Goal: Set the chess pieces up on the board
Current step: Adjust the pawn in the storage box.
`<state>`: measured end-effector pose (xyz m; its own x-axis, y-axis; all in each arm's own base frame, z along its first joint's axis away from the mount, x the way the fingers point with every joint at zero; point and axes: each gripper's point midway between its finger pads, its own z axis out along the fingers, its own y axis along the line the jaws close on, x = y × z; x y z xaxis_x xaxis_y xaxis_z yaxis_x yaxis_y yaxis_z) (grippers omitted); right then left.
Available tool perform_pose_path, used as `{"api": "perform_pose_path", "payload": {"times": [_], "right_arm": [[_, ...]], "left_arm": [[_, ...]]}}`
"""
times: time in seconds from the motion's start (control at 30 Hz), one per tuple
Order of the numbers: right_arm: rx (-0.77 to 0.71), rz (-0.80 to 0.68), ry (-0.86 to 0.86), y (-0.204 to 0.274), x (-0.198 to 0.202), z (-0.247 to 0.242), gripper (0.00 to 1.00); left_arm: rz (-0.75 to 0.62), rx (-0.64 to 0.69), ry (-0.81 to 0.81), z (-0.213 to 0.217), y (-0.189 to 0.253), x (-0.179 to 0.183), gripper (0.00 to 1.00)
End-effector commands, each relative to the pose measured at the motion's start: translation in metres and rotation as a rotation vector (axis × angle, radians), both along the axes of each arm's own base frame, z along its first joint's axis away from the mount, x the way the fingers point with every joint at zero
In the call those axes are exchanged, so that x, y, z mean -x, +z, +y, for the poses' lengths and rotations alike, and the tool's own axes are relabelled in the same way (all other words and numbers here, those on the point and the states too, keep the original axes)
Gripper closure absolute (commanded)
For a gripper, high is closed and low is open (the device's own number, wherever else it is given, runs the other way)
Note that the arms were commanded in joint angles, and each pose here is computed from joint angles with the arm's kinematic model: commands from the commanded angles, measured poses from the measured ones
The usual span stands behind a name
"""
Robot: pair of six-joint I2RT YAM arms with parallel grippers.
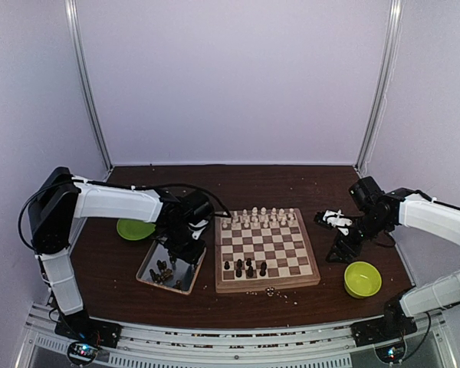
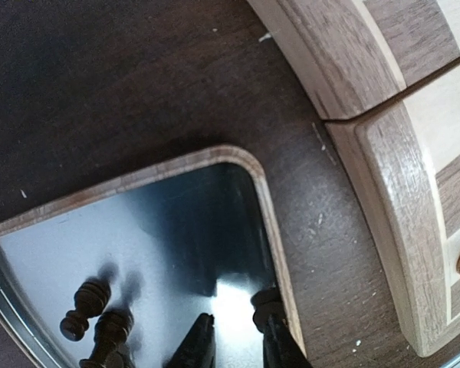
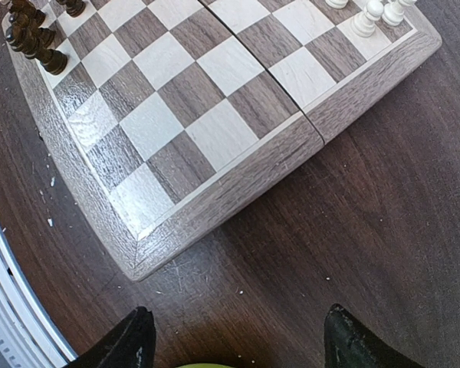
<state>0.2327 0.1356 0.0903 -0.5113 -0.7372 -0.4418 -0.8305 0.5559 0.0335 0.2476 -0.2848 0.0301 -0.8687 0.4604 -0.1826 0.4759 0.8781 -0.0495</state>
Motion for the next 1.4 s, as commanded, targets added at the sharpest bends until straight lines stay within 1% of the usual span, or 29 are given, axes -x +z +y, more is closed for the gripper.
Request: {"api": "perform_pose_path", "payload": {"times": [0.0,0.4,0.5,0.63,0.77,0.9,1.0,1.1,1.23,1.3,1.37], "right_arm": [[0.007,-0.008,0.008,0.004,-0.002,0.002,0.24],[0.009,-0.004,0.008,0.003,-0.002,0.002,0.25],[0.01,-0.002,0.007,0.002,-0.002,0.001,0.24],[0.01,0.001,0.009,0.002,-0.002,0.002,0.24],[0.013,0.003,0.009,0.001,-0.001,0.002,0.25],[0.015,0.003,0.007,0.0,-0.002,0.001,0.24],[0.014,0.006,0.009,0.0,-0.002,0.002,0.24],[0.013,0.008,0.009,0.0,-0.001,0.002,0.24],[0.01,0.005,0.013,0.001,-0.001,0.003,0.24],[0.009,0.003,0.014,0.002,-0.001,0.003,0.24],[0.009,0.005,0.013,0.002,-0.001,0.003,0.24]], "left_arm": [[0.006,0.028,0.008,-0.007,-0.002,-0.004,0.77],[0.038,0.026,-0.021,-0.008,-0.007,0.006,0.71],[0.01,0.01,-0.048,-0.004,-0.002,0.007,0.69],[-0.044,-0.013,-0.035,0.003,0.008,0.0,0.68],[-0.086,-0.014,0.069,0.009,0.019,-0.007,0.68],[-0.094,0.1,0.188,-0.003,0.031,-0.004,0.68],[-0.092,0.123,0.244,-0.008,0.034,0.0,0.69],[-0.057,0.147,0.337,-0.008,0.031,0.006,0.69],[0.019,0.224,0.472,-0.015,0.024,0.016,0.71],[0.037,0.273,0.549,-0.019,0.023,0.018,0.71],[0.026,0.309,0.607,-0.019,0.025,0.017,0.71]]}}
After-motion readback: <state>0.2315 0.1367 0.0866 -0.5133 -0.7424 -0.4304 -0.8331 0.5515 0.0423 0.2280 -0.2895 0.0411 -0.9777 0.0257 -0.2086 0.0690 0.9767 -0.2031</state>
